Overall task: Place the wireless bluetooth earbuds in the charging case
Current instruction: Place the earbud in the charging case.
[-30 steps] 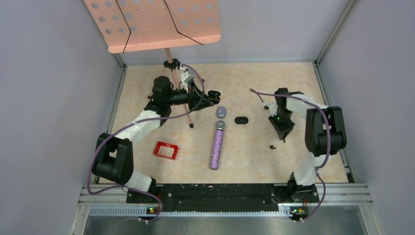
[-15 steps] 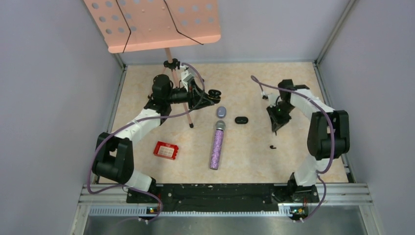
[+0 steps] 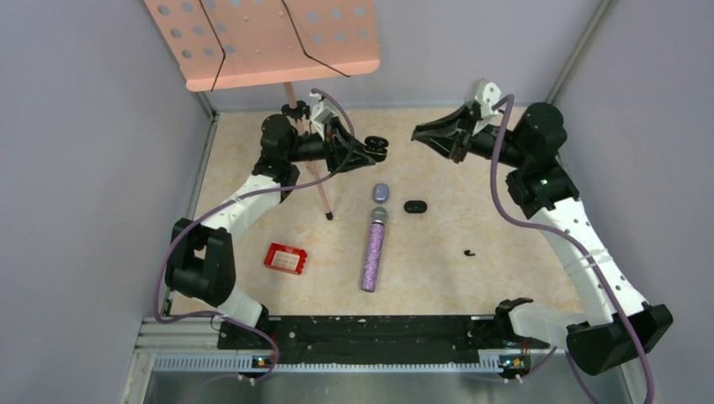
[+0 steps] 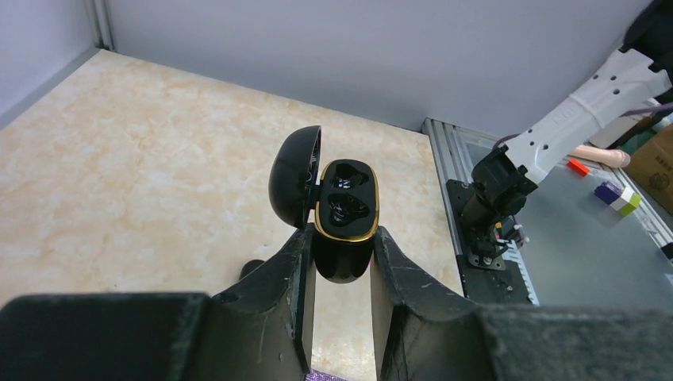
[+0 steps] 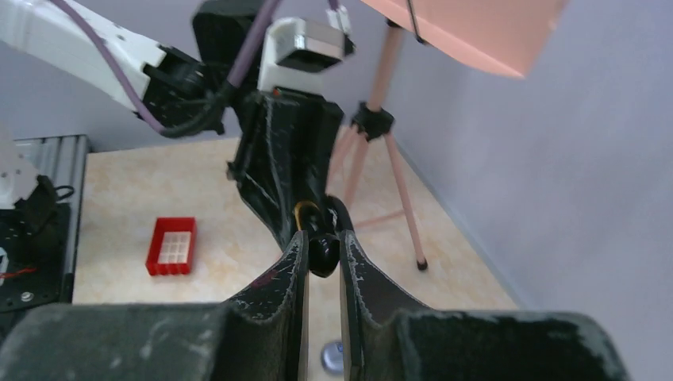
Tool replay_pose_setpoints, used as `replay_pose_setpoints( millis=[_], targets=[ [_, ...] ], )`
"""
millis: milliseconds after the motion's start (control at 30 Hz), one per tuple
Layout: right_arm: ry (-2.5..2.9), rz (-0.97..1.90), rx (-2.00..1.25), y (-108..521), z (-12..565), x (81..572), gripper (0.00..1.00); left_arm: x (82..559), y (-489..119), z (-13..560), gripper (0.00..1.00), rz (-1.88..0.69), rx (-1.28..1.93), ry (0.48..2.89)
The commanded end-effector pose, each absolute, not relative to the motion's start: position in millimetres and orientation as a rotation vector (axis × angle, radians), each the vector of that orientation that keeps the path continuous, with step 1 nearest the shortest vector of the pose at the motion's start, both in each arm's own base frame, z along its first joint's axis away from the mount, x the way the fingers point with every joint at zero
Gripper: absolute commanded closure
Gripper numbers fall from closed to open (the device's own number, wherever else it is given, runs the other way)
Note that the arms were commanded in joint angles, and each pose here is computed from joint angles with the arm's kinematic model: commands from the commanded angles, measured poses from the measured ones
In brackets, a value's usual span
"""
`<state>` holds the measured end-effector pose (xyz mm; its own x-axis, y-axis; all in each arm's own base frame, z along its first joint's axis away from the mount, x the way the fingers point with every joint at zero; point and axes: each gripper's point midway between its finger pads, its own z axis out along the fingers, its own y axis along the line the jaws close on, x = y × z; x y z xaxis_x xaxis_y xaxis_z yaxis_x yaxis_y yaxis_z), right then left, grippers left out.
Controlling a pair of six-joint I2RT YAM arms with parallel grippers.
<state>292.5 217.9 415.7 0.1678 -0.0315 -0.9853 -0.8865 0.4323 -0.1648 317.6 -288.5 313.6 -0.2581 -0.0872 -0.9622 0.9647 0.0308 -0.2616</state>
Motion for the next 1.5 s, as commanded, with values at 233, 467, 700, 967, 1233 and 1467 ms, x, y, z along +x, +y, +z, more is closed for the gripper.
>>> replay_pose_setpoints(
  millis=[233, 467, 700, 967, 1233, 1467],
  targets=[
    [0.961, 0.854, -1.075, 287, 451, 284, 1.00, 288, -290, 361, 1.00, -1.343, 1.146, 1.128],
    [0.935, 0.869, -1.099, 305, 446, 279, 1.00, 286, -289, 368, 1.00, -1.338, 1.131, 1.124],
    [0.964, 0.882, -1.100, 316, 435, 280, 1.00, 287, -289, 372, 1.00, -1.336, 1.115, 1.121],
    [0.994, 0.875, -1.113, 322, 420, 285, 1.00, 287, -289, 378, 1.00, -1.336, 1.103, 1.113],
    [1.003, 0.874, -1.130, 327, 411, 287, 1.00, 290, -289, 382, 1.00, -1.335, 1.075, 1.118],
    [1.019, 0.871, -1.149, 328, 403, 285, 1.00, 290, -288, 384, 1.00, -1.334, 1.068, 1.115]
  ],
)
